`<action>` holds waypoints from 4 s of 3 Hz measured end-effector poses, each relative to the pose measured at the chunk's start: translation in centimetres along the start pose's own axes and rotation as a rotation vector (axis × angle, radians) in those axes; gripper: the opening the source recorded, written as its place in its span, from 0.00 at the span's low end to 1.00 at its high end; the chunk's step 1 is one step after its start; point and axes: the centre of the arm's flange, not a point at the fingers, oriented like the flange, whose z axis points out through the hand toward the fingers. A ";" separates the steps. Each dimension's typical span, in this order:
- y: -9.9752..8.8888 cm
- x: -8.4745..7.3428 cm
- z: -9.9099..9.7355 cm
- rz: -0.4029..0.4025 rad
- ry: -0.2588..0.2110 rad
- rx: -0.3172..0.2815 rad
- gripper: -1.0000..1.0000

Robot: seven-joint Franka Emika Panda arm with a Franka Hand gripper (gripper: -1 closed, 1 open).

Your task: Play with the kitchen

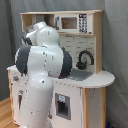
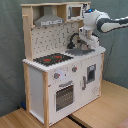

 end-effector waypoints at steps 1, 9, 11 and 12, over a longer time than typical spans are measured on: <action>2.9 -0.1 1.5 -0.033 -0.024 0.027 0.00; 5.4 4.7 7.9 -0.222 -0.024 0.141 0.00; 5.3 6.2 8.0 -0.226 -0.018 0.154 0.00; 4.9 6.8 7.0 -0.229 -0.025 0.160 0.00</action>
